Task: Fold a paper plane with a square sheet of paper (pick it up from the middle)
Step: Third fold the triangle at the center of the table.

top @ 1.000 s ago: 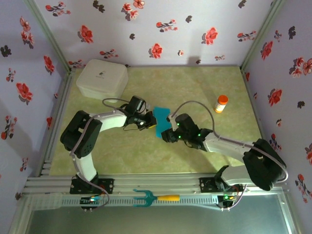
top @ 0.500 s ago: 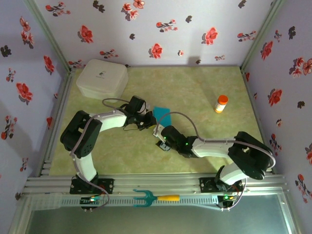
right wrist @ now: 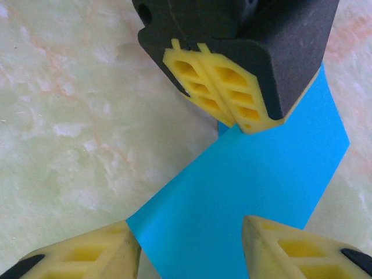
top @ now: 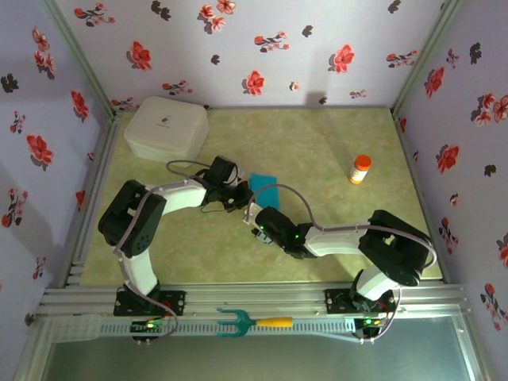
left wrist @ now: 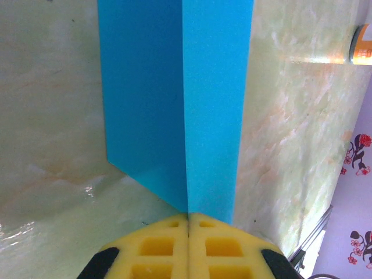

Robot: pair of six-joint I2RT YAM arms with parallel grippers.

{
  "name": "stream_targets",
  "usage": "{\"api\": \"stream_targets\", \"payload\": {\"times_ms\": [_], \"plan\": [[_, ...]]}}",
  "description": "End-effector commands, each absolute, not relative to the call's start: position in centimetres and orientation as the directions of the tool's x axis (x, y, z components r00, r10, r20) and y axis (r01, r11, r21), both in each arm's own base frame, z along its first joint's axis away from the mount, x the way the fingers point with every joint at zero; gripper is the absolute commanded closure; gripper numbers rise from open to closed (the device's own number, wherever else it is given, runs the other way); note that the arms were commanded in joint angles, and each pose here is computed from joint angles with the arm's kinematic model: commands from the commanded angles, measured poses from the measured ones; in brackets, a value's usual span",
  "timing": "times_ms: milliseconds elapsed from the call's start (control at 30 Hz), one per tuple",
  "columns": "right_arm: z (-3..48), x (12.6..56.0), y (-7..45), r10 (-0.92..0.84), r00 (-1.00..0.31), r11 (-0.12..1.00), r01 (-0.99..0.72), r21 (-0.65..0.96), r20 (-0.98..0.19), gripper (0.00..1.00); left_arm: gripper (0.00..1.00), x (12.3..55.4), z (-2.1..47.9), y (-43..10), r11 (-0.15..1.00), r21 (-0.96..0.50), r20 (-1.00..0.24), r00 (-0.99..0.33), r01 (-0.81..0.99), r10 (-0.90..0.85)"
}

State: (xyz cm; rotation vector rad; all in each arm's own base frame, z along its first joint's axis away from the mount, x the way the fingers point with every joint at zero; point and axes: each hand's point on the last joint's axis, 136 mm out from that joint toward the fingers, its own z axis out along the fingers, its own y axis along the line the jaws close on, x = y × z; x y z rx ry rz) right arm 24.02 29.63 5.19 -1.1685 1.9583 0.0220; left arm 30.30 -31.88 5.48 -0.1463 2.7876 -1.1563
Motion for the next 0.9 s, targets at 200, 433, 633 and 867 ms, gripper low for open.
{"api": "stream_targets", "payload": {"times_ms": [200, 433, 633, 867], "plan": [[5.86, 23.93, 28.74, -0.722, -0.226, 0.581, -0.712, -0.395, -0.654, 0.72, 1.0, 30.12, 6.01, -31.8, 0.688, -0.724, -0.065, -0.988, -0.049, -0.139], [5.95, 23.94, 28.95, -0.708, -0.239, 0.595, -0.71, -0.378, -0.665, 0.81, 1.0, 30.1, 6.01, -31.74, 0.688, -0.724, -0.065, -0.988, -0.05, -0.139], [6.01, 23.84, 29.13, -0.698, -0.256, 0.603, -0.714, -0.355, -0.669, 0.8, 1.0, 30.09, 5.92, -31.72, 0.689, -0.723, -0.065, -0.988, -0.05, -0.14], [6.44, 23.97, 29.48, -0.675, -0.261, 0.62, -0.708, -0.338, -0.69, 0.74, 1.0, 30.08, 5.95, -31.76, 0.688, -0.724, -0.065, -0.988, -0.049, -0.139]]}}
